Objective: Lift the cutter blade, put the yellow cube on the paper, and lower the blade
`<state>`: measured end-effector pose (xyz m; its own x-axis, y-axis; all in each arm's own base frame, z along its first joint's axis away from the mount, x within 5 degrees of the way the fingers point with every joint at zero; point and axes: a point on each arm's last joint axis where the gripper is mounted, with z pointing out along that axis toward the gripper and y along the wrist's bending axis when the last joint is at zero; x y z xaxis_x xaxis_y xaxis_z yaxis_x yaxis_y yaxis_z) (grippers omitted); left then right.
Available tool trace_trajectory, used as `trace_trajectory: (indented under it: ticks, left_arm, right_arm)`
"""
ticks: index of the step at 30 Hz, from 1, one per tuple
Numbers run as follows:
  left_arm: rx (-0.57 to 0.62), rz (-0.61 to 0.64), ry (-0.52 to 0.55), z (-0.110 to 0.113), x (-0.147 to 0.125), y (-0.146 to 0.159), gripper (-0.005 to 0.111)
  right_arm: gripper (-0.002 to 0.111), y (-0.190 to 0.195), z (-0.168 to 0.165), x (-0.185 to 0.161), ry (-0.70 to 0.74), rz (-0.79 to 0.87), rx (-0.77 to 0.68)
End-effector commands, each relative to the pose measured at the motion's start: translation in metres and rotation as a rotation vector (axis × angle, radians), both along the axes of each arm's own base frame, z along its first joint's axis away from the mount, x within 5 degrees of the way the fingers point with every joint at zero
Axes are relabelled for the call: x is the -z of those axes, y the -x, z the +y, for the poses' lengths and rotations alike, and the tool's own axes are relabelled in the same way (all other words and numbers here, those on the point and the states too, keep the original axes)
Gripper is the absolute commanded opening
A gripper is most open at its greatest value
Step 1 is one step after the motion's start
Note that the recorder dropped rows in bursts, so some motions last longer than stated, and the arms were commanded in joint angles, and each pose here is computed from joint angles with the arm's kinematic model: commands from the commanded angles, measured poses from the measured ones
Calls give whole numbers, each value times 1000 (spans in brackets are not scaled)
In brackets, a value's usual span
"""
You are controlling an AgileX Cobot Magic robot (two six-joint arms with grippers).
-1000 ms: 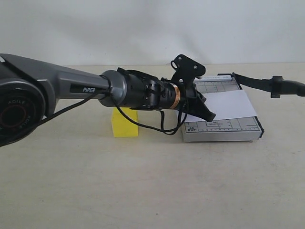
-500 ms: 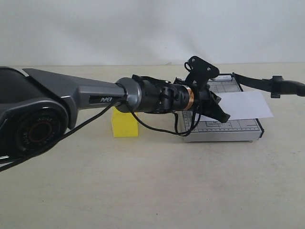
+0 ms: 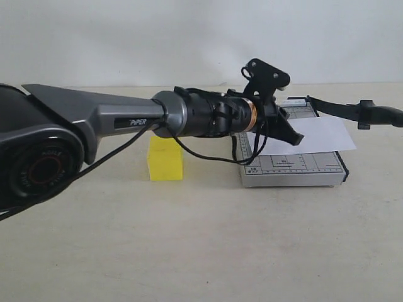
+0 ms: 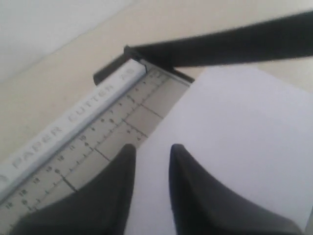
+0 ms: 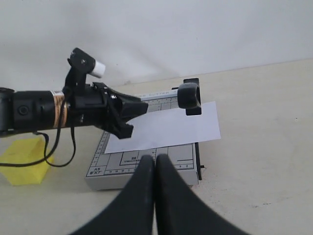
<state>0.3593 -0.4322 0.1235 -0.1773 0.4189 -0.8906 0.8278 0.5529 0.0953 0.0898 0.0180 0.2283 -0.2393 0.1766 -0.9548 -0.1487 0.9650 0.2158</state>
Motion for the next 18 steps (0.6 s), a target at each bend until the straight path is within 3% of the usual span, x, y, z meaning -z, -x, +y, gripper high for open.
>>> trace_trajectory:
  ticks: [1,3,5,8,10,12,15,18]
  left_arm:
    - [-28,-1,70,0,-34,2,58]
    - [-43,11,98,-1,-44,4,67]
    - [-116,2,87,3,-58,4,68]
    - [-394,-5,-23,24,-79,1,65]
    - [-485,26,-132,39,-84,3,65]
    - [-481,121,-213,56,-82,4,65]
    - [-496,269,-188,76,-88,7,64]
    - [-555,264,-197,95,-108,9,64]
  right_arm:
    - [0,0,0,-1,11,-8,-2]
    - [0,0,0,-1,11,-8,-2]
    - [0,0,0,-1,11,-8,-2]
    - [0,0,0,-1,11,-8,-2]
    - [0,0,0,-1,11,-8,-2]
    - [0,0,0,-1,11,-8,-2]
    - [0,0,0,-1,11,-8,-2]
    - [0,0,0,-1,11,-8,-2]
